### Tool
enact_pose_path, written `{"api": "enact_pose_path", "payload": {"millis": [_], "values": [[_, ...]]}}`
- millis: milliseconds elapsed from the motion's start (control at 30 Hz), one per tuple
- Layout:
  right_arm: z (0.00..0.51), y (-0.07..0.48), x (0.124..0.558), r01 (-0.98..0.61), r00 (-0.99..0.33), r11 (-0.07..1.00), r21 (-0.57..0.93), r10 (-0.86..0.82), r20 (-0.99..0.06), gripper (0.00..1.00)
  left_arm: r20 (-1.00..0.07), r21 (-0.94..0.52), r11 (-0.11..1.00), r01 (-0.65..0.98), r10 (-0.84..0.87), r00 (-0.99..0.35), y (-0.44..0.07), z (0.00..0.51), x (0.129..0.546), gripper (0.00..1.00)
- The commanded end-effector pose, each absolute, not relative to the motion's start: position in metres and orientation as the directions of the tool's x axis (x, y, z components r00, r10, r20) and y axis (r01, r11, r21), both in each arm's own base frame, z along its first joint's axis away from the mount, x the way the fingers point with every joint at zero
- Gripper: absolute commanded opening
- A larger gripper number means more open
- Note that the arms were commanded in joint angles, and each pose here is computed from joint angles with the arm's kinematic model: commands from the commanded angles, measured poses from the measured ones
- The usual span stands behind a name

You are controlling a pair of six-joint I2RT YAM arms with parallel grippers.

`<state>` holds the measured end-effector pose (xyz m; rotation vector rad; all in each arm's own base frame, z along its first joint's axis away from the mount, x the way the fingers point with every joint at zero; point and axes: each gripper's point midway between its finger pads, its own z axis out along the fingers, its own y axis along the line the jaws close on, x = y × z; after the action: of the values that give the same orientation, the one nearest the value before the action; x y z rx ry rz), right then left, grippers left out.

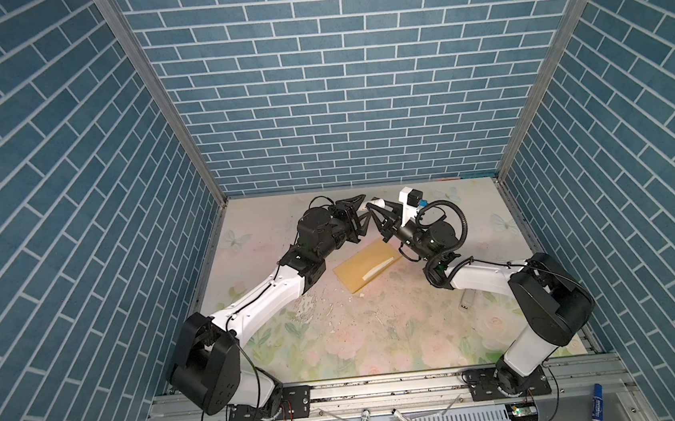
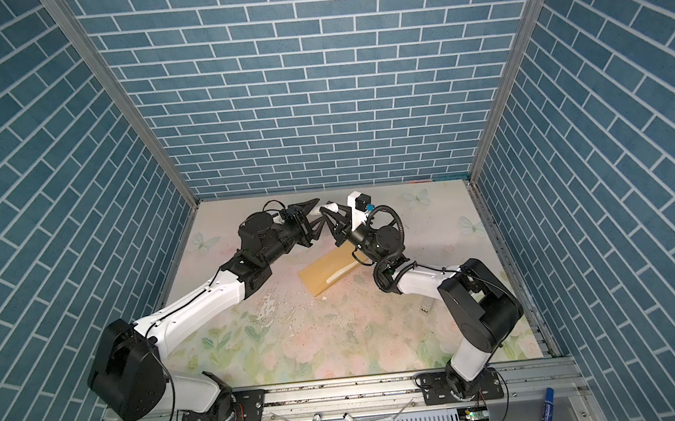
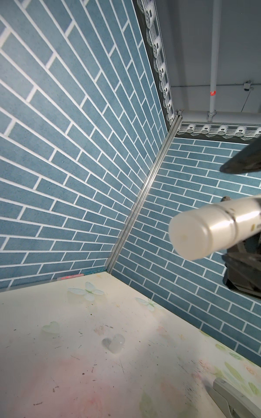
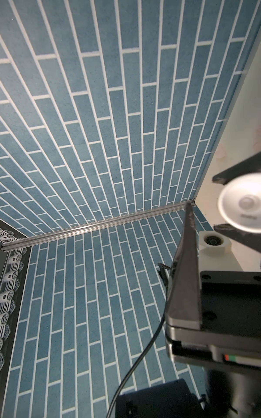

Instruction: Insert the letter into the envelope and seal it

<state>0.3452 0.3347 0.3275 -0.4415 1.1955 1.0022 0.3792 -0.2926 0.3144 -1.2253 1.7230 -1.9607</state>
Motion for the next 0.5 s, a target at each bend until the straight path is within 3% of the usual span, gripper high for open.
{"api": "enact_pose_path", "payload": {"millis": [0, 333, 367, 467], "values": [[0.3586, 0.3366, 0.3401, -0.845, 0.116, 0.513, 0.154, 0.456, -0.882, 0.0, 0.416, -0.91, -0.297, -0.291, -0.656, -0.63, -0.2963, 0.3316, 0.3819, 0.46], [0.3549, 0.3376, 0.3387, -0.845, 0.107, 0.511, 0.159, 0.453, -0.885, 0.0, 0.413, -0.911, -0.287, -0.297, -0.66, -0.627, -0.2979, 0.3242, 0.384, 0.0], [0.354, 0.3382, 0.3387, -0.845, 0.102, 0.509, 0.163, 0.453, -0.886, 0.05, 0.406, -0.914, -0.283, -0.291, -0.662, -0.63, -0.2978, 0.3244, 0.384, 0.0], [0.3536, 0.3379, 0.3381, -0.844, 0.083, 0.507, 0.175, 0.447, -0.891, 0.33, 0.348, -0.937, -0.242, -0.251, -0.69, -0.634, -0.2946, 0.3237, 0.3852, 0.0]]}}
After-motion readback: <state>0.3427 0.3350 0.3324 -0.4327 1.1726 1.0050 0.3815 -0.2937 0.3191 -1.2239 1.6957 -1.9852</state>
